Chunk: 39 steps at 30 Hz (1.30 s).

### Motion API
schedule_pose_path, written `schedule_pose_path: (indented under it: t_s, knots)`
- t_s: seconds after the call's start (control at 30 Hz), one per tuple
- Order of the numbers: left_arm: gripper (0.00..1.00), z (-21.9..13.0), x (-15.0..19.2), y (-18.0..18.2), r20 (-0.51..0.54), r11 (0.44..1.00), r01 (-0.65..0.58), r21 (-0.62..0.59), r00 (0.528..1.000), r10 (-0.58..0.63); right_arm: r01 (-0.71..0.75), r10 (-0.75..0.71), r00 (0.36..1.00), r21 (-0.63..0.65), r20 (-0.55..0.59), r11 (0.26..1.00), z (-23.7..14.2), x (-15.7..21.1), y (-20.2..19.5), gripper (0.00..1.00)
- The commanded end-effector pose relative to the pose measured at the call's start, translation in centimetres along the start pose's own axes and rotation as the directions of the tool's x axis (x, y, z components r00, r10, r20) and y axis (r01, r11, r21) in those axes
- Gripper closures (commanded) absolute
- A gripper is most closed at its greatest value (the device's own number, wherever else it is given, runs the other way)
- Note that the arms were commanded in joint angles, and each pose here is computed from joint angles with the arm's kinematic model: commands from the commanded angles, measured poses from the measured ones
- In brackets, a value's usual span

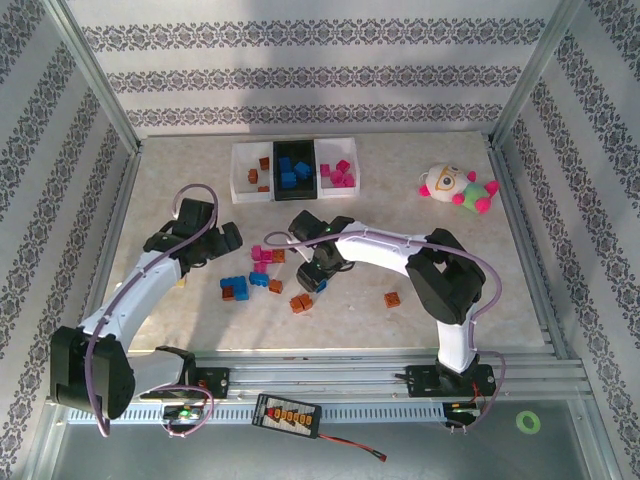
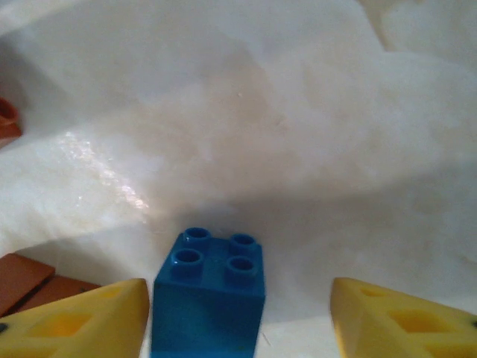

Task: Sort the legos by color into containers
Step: Pick up the lego from the center of the table, then place the lego in the container.

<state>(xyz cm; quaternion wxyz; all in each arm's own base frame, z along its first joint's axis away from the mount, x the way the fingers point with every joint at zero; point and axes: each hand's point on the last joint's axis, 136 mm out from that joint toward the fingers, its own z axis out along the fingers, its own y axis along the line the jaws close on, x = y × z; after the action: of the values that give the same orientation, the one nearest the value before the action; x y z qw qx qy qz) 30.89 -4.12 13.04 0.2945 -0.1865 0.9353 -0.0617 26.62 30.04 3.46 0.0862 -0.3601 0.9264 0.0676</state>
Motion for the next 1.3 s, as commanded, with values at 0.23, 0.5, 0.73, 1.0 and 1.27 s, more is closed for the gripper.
schedule_pose_path:
  t_s: [0.23, 0.5, 0.73, 1.0, 1.27]
  knots:
    - [0.01, -1.3, -1.0, -4.1, 0.169, 0.825, -0.540, 0.168, 0.840, 0.516, -0.070, 0.070, 0.997, 0.000, -0.032, 0.998, -0.3, 0.9, -0.8, 0.69]
    - [0.01, -2.2, 1.1, -5.8, 0.256, 0.738, -0.607, 0.294, 0.794, 0.551, -0.100, 0.099, 0.992, 0.008, 0.079, 0.995, -3.3, -1.6, -1.7, 0.79]
    - [0.01, -3.0, 2.3, -7.2, 0.324, 0.654, -0.656, 0.377, 0.755, 0.570, -0.194, 0.188, 0.911, -0.022, 0.366, 0.981, -7.5, -9.6, -4.5, 0.81]
    - [0.01, -3.6, 2.7, -7.6, 0.375, 0.616, -0.685, 0.389, 0.729, 0.573, -0.314, 0.259, 0.742, -0.021, 0.618, 0.949, -10.3, -19.7, -10.0, 0.80]
    - [0.01, -3.6, 2.8, -7.4, 0.373, 0.621, -0.685, 0.382, 0.729, 0.574, -0.394, 0.322, 0.645, -0.060, 0.693, 0.917, -8.8, -26.0, -15.0, 0.79]
